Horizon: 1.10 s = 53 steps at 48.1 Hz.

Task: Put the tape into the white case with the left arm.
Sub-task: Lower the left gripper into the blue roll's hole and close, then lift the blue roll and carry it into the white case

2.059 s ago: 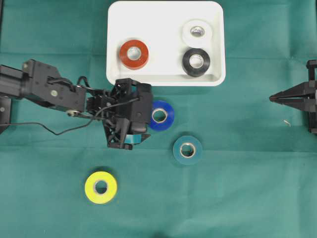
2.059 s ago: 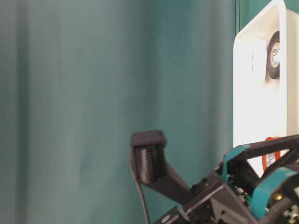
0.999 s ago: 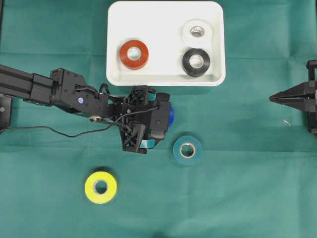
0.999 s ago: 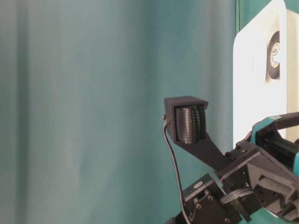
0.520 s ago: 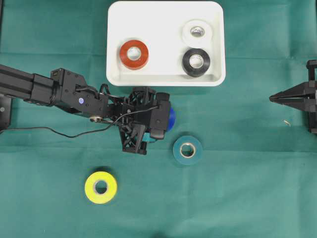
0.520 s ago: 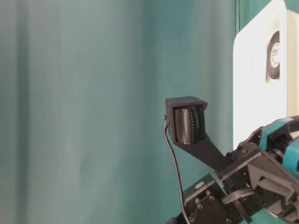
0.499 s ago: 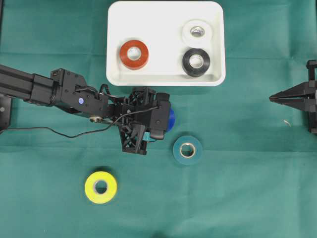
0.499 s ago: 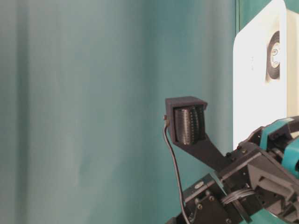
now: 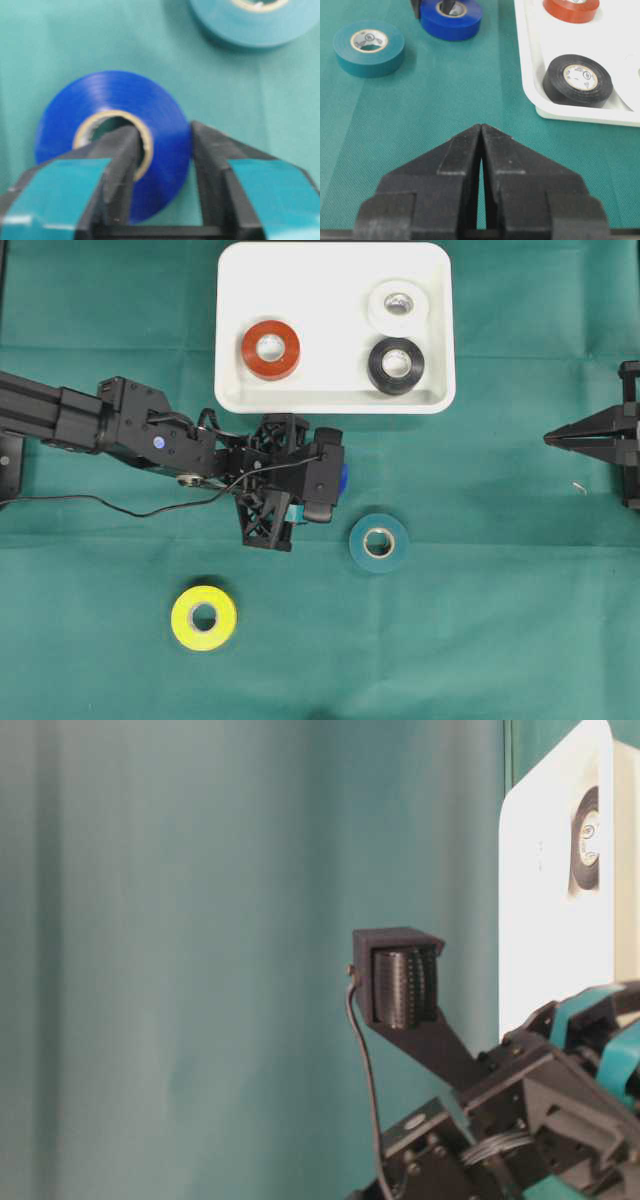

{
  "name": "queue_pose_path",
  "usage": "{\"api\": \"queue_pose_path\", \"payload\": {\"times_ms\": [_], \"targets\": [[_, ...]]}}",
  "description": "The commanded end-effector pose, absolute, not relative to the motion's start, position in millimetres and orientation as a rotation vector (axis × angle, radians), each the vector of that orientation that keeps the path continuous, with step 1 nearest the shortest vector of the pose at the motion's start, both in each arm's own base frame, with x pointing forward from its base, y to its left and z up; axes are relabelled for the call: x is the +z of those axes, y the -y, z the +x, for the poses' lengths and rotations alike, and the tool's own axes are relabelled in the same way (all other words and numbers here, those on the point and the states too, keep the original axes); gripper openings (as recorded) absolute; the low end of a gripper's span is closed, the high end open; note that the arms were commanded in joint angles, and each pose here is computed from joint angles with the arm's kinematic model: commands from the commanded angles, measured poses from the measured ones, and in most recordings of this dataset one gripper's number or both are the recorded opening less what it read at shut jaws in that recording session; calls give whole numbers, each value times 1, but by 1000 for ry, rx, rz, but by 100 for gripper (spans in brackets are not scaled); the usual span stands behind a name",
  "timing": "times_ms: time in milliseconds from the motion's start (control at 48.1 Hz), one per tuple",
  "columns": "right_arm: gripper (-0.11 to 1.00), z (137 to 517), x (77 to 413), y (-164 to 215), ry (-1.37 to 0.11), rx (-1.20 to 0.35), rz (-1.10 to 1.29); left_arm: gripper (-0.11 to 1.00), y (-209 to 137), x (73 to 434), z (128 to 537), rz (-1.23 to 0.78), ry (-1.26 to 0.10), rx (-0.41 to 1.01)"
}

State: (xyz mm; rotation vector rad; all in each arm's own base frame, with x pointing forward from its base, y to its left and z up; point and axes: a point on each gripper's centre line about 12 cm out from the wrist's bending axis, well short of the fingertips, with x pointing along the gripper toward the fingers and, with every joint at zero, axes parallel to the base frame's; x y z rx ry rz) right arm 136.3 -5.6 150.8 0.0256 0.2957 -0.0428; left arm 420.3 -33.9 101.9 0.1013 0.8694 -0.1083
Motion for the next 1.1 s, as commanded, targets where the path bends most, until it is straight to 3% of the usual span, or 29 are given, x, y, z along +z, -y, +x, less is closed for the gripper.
{"api": "queue_pose_path", "payload": {"times_ms": [0, 229, 458, 1082], "targets": [[-9, 138, 155, 6, -282, -43, 24, 30, 39, 138, 422, 106, -797, -118], [-9, 138, 155, 6, -284, -43, 24, 27, 39, 164, 413, 113, -802, -124], [-9, 138, 155, 6, -284, -43, 24, 27, 32, 169, 412, 117, -801, -113], [-9, 138, 155, 6, -282, -43, 24, 27, -76, 177, 428, 201, -783, 54]]}}
